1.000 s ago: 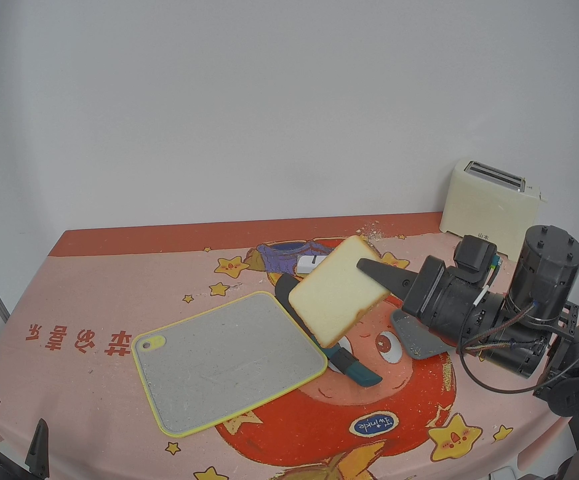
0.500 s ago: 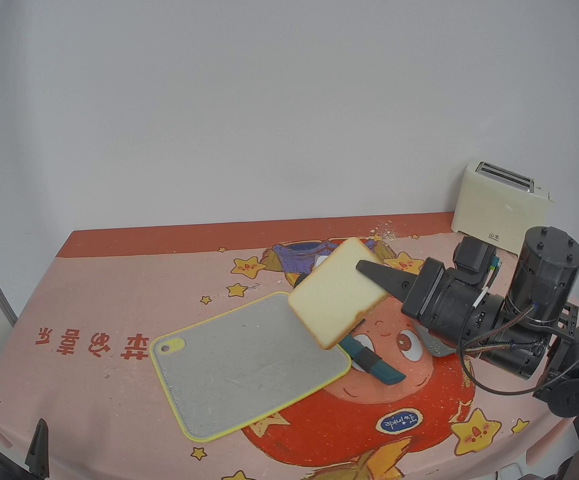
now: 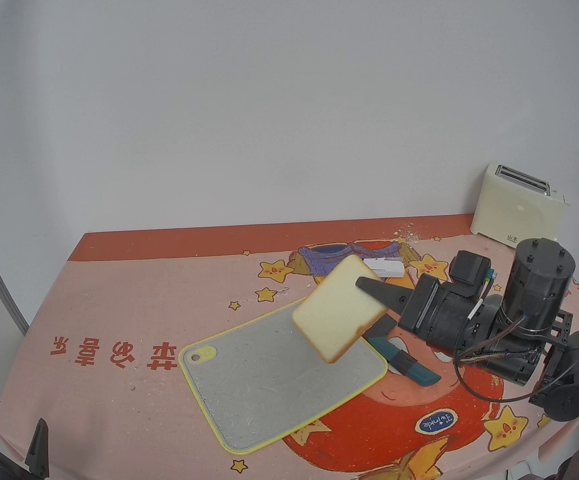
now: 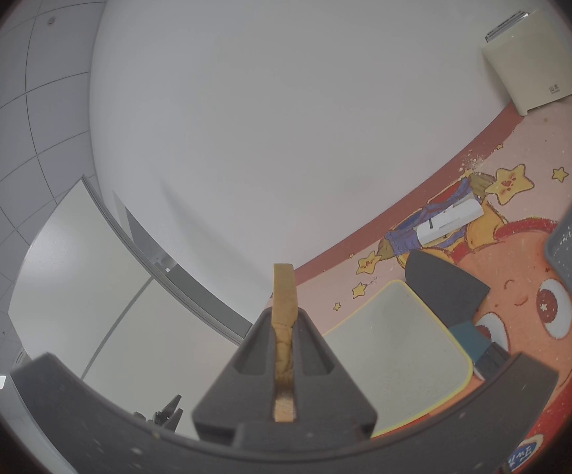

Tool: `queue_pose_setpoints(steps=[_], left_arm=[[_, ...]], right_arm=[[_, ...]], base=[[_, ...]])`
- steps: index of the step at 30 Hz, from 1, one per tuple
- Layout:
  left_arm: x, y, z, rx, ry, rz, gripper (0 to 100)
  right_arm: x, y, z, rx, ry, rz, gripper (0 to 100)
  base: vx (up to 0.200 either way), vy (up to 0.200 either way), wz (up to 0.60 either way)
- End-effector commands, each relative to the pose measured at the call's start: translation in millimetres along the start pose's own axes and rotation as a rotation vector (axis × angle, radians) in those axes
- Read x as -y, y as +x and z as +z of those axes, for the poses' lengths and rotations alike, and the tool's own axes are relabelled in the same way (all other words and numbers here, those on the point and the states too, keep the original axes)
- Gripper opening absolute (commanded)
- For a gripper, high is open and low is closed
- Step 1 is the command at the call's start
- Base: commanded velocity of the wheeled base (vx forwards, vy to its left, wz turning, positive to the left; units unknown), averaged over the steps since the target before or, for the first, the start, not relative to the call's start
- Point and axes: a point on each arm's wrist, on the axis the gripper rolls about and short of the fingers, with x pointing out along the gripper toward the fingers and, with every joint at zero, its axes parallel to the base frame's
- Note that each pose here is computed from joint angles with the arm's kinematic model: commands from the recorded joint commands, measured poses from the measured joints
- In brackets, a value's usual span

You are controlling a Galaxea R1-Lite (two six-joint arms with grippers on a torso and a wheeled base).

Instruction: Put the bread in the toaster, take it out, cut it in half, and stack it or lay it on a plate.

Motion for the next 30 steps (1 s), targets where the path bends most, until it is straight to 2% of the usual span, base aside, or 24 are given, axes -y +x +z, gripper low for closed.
queue_pose_setpoints(steps=[1, 4, 5, 9, 10, 14, 16, 18, 20, 21, 29, 30], left_arm=[[0.0, 1, -4.9, -0.015, 0.001, 0.0, 100], [0.0, 1, -4.9, -0.015, 0.001, 0.0, 100], [0.0, 1, -4.9, -0.015, 0.0, 0.0, 100], [0.0, 1, -4.9, -0.015, 0.0, 0.001, 100], [0.0, 1, -4.9, -0.015, 0.0, 0.001, 100], [0.0, 1, -5.0, -0.016, 0.0, 0.002, 100], [0.0, 1, -4.9, -0.015, 0.0, 0.0, 100], [0.0, 1, -4.9, -0.015, 0.0, 0.0, 100], [0.0, 1, -4.9, -0.015, 0.001, 0.0, 100], [0.0, 1, -4.9, -0.015, 0.001, 0.0, 100], [0.0, 1, -4.9, -0.015, 0.001, 0.0, 100], [0.0, 1, -4.9, -0.015, 0.001, 0.0, 100]], right_arm=[[16.5, 9, -10, -0.048, 0.013, -0.054, 0], [19.7, 11, -12, -0.063, 0.017, -0.06, 0], [25.6, 14, -16, -0.093, 0.036, -0.068, 0], [24.6, 15, -20, -0.114, 0.066, -0.062, 0], [24.7, 19, -23, -0.122, 0.109, -0.053, 0], [30.2, 28, -39, -0.165, 0.161, -0.017, 0], [34.7, 32, -51, -0.175, 0.16, -0.003, 0], [34.6, 38, -63, -0.157, 0.154, 0.058, 0], [34.5, 39, -65, -0.152, 0.152, 0.073, 0], [35.9, 38, -70, -0.137, 0.151, 0.104, 0], [35.4, 41, -71, -0.128, 0.156, 0.13, 0], [35.6, 43, -71, -0.126, 0.174, 0.129, 0]], base=[[0.0, 0.0, 0.0], [0.0, 0.0, 0.0], [0.0, 0.0, 0.0], [0.0, 0.0, 0.0], [0.0, 0.0, 0.0], [0.0, 0.0, 0.0], [0.0, 0.0, 0.0], [0.0, 0.0, 0.0], [0.0, 0.0, 0.0], [0.0, 0.0, 0.0], [0.0, 0.0, 0.0], [0.0, 0.0, 0.0]])
